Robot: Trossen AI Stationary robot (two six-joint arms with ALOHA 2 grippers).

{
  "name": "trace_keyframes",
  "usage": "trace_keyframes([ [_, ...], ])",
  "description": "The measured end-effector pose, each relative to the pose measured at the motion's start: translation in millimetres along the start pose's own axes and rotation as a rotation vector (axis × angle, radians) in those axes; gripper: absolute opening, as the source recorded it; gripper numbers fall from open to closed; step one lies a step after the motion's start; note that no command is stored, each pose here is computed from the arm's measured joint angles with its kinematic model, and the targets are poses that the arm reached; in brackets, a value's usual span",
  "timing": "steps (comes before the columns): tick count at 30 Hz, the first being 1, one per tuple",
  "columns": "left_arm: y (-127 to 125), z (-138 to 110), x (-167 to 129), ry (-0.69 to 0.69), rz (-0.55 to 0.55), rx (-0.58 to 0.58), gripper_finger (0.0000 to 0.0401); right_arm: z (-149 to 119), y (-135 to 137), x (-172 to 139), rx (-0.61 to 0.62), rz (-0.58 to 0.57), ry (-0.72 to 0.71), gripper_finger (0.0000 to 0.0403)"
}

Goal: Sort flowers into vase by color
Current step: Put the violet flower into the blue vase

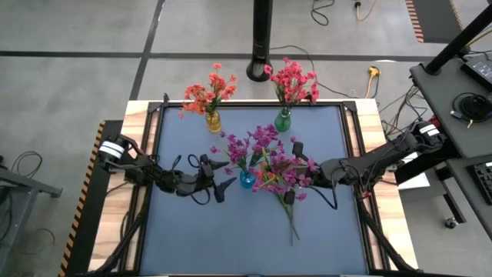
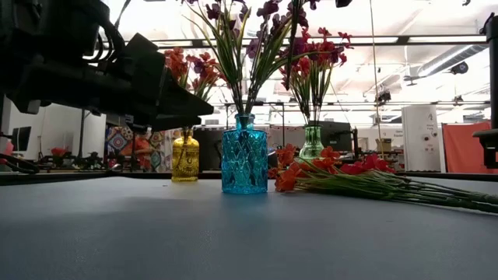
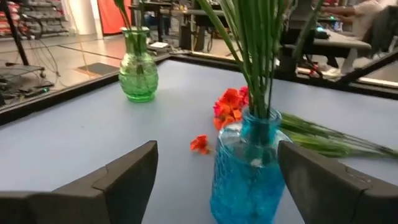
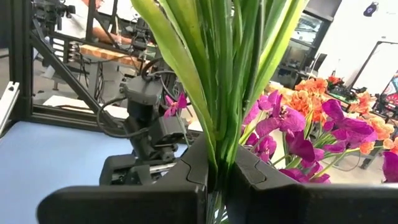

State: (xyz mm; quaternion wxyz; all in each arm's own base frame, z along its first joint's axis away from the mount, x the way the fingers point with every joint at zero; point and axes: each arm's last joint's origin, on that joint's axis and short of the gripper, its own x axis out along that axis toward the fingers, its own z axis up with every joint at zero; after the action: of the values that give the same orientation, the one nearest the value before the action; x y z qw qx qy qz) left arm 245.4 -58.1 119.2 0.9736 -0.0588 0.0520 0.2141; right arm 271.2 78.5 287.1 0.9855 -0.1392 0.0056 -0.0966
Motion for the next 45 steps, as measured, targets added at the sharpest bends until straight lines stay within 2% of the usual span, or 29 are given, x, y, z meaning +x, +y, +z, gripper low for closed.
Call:
trace_keyframes([
  [4, 0, -1, 3, 0.024, 0.013, 0.019, 0.0355, 0, 0, 0, 0.0, 0.0, 0.0, 0.0018],
  [7, 1, 0, 5, 0.011, 0.104, 0.018, 0.0388, 0, 0, 0, 0.019, 0.0, 0.001, 0.0018],
  [9, 0, 1, 5, 0.0, 0.091, 0.02, 0.0397, -2, 1, 0, 0.034, 0.004, 0.016, 0.0018],
  [11, 0, 2, 6, 0.009, 0.031, -0.014, 0.0396, -5, 1, 0, 0.04, 0.013, 0.047, 0.0018],
  [16, 8, -12, 18, 0.078, -0.061, -0.016, 0.0378, -7, 0, 1, 0.058, 0.008, 0.062, 0.0018],
  [19, 6, -16, 21, 0.04, -0.149, -0.037, 0.0366, -7, 0, 1, 0.053, 0.009, 0.063, 0.0018],
  [26, 1, -37, 29, -0.004, -0.231, -0.07, 0.036, -8, -1, 1, 0.04, 0.008, 0.071, 0.0018],
  [29, -2, -46, 36, 0.014, -0.229, -0.05, 0.0359, -10, -3, 2, 0.04, 0.001, 0.083, 0.0018],
  [33, -5, -43, 40, -0.01, -0.239, -0.024, 0.0359, -14, -5, 3, 0.047, -0.003, 0.115, 0.0018],
  [40, 2, -41, 47, -0.026, -0.19, -0.005, 0.0359, -17, -7, 4, 0.051, -0.013, 0.134, 0.0018],
  [45, 1, -44, 58, -0.019, -0.232, -0.017, 0.0359, -18, -7, 4, 0.052, -0.013, 0.138, 0.0018],
])
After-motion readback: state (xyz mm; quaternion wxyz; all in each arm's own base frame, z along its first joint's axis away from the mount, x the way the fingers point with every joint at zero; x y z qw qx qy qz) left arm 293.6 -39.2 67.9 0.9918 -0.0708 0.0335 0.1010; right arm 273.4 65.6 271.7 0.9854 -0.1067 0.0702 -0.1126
